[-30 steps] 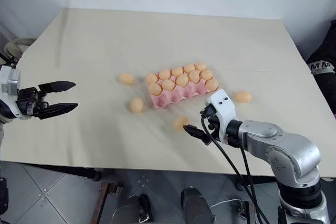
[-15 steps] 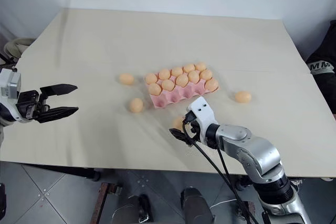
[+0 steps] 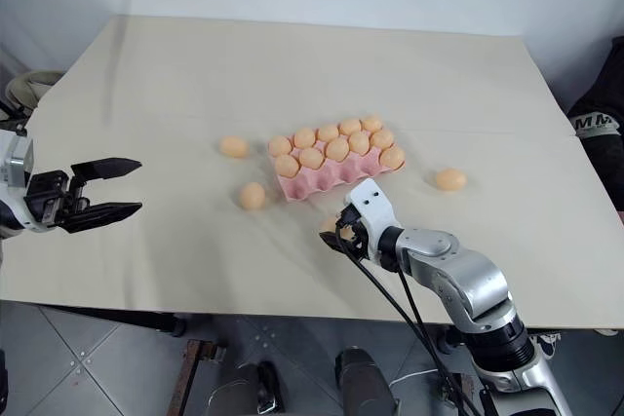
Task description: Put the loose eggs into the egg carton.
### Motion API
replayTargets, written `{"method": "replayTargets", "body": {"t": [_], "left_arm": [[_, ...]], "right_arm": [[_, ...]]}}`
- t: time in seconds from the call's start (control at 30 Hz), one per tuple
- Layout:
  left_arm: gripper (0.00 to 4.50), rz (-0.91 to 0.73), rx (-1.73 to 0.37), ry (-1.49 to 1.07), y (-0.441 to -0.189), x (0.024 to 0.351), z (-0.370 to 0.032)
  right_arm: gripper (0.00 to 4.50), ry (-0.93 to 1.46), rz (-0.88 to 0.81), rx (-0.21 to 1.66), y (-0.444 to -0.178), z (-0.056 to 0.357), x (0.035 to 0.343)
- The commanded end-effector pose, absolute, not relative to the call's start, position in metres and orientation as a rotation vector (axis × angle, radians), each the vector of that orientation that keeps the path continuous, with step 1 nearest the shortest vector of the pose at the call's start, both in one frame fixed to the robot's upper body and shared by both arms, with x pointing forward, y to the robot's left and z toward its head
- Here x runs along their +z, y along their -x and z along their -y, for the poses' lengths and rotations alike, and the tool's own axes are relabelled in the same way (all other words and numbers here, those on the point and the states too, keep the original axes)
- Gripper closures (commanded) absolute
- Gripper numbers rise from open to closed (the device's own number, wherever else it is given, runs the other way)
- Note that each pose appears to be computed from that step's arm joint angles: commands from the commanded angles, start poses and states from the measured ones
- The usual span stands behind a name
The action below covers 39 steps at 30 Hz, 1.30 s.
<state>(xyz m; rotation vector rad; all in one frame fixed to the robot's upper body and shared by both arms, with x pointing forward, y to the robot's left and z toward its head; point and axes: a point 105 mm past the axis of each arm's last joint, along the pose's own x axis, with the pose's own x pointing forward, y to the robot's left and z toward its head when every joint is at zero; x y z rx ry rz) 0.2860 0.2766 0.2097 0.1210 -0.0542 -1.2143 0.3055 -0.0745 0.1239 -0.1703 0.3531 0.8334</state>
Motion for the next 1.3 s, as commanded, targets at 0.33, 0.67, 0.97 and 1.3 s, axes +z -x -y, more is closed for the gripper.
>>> {"method": "replayTargets", "body": {"t": [0.33,0.67,0.97,1.3], "left_arm": [[0.00,0.016,-1.457,-0.214,-0.253,0.210,-0.257],[0.00,0.189,-1.499,-0.277,-0.257,0.214,-0.243],[0.00,0.265,-1.542,-0.246,-0.258,0.215,-0.231],[0.00,0.291,-1.579,-0.247,-0.256,0.215,-0.223]], "right_arm": [[2.39,0.157,-0.301,0.876,-0.305,0.075,0.145],[2.39,0.092,-0.128,0.744,-0.344,0.081,0.210],[2.39,0.167,-0.097,0.589,-0.397,0.099,0.215],[2.39,0.230,-0.144,0.538,-0.405,0.120,0.199]]}}
